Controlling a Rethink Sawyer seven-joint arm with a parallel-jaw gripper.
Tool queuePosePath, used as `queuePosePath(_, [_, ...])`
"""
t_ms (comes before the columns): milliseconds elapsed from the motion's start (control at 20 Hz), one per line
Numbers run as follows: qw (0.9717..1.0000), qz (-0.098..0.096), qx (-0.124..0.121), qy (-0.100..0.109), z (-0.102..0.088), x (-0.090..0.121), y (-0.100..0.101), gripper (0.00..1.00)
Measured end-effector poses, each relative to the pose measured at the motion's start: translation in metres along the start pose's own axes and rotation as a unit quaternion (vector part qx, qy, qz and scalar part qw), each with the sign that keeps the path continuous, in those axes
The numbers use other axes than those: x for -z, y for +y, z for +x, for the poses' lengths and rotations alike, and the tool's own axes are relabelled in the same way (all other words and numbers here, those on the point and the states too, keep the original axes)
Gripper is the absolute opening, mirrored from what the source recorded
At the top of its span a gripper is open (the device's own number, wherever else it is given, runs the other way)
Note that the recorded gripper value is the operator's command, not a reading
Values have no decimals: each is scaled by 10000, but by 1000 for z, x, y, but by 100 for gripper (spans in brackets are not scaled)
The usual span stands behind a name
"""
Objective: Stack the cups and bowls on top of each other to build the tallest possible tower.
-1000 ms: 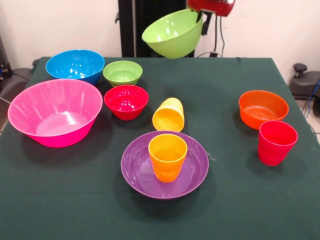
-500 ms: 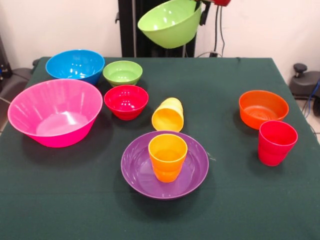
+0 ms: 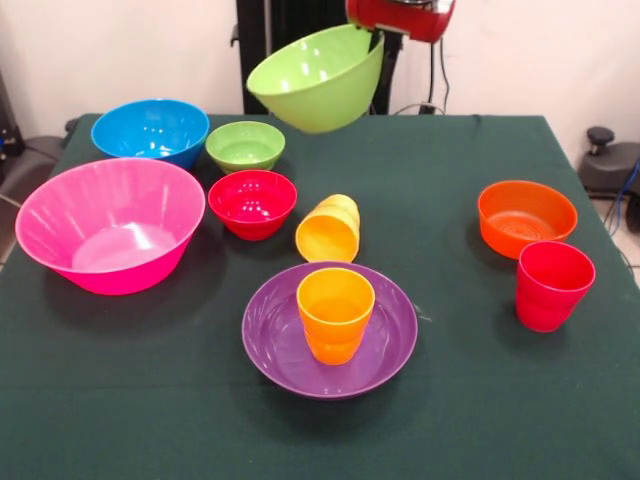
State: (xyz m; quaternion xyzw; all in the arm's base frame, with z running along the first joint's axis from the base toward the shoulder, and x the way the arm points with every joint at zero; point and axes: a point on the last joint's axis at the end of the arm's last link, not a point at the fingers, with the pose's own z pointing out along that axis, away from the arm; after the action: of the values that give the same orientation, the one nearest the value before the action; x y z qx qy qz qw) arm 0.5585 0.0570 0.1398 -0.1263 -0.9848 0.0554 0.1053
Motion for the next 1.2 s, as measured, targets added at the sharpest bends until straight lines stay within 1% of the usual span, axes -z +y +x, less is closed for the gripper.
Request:
queuePosePath(100, [10000, -27, -6, -62, -16, 1, 0, 0])
queuePosePath(200, [10000, -35, 5, -89, -23, 1, 1, 0])
queuePosePath(450, [9998, -66, 70, -177, -53, 0, 11, 0])
queuePosePath(600, [9997, -88, 112, -211, -67, -2, 15, 0])
queuePosePath(650, [9996, -98, 145, -222, -76, -5, 18, 0])
queuePosePath(700, [9996, -103, 154, -220, -79, -6, 18, 0])
queuePosePath(1000, [9994, -154, 256, -146, -115, -20, 27, 0])
queuePosePath(1050, [9994, -158, 268, -144, -118, -21, 28, 0])
queuePosePath(1100, [9992, -169, 322, -151, -129, -25, 31, 0])
queuePosePath(1200, [9991, -180, 359, -151, -135, -28, 33, 0])
